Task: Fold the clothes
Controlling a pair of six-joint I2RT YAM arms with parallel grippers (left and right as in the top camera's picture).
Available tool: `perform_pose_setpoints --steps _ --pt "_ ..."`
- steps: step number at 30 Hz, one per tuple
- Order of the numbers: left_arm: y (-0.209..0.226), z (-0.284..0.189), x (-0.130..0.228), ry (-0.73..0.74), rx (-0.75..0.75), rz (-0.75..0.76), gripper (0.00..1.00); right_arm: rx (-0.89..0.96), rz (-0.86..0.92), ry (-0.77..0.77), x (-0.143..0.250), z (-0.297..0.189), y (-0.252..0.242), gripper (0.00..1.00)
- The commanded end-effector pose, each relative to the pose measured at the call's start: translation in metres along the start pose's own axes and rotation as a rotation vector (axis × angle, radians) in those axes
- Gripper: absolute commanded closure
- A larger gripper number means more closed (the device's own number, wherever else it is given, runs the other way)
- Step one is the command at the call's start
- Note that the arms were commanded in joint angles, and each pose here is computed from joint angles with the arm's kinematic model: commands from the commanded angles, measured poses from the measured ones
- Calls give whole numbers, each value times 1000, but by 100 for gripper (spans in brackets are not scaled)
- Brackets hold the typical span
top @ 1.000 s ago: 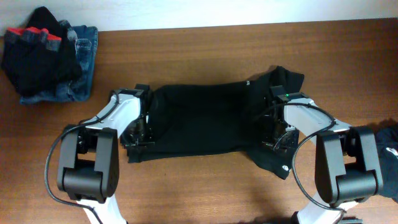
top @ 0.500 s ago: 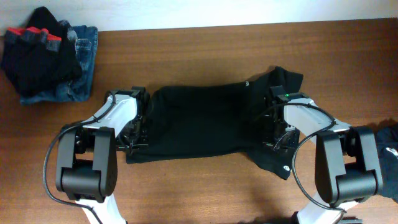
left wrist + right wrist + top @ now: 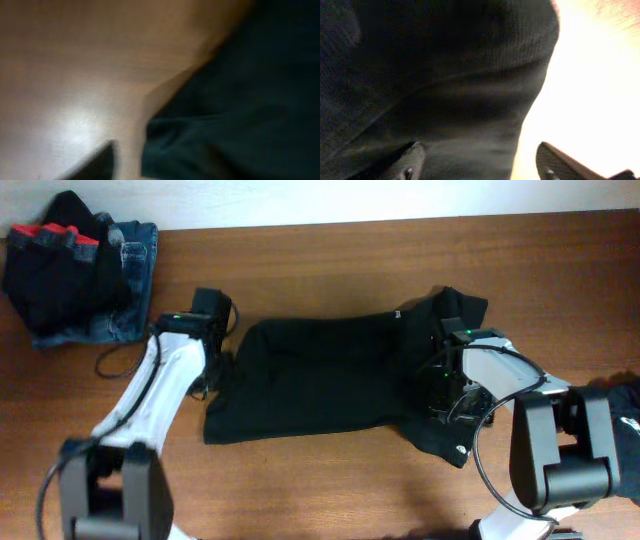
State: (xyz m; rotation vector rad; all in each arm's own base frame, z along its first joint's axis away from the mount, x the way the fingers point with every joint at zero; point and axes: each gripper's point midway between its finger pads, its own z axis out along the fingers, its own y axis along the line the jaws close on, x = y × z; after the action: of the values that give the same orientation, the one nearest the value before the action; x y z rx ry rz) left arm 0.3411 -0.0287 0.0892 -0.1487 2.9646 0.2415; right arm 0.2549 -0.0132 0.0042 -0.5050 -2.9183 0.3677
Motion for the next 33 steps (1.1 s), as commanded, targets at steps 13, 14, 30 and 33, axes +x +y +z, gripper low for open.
perform_pose_setpoints --steps 13,14,30,33 --pt "-71 -10 -41 -187 268 244 1 -240 -59 -65 -41 -81 43 12" --pt "-72 -6 -41 -179 269 245 1 -279 -74 -67 -43 -87 50 12" --pt "-85 53 -43 -108 252 311 37 -575 -290 -74 -25 -120 121 12" --pt "-86 54 -44 -112 253 310 56 -564 -303 -85 -25 -120 124 12"
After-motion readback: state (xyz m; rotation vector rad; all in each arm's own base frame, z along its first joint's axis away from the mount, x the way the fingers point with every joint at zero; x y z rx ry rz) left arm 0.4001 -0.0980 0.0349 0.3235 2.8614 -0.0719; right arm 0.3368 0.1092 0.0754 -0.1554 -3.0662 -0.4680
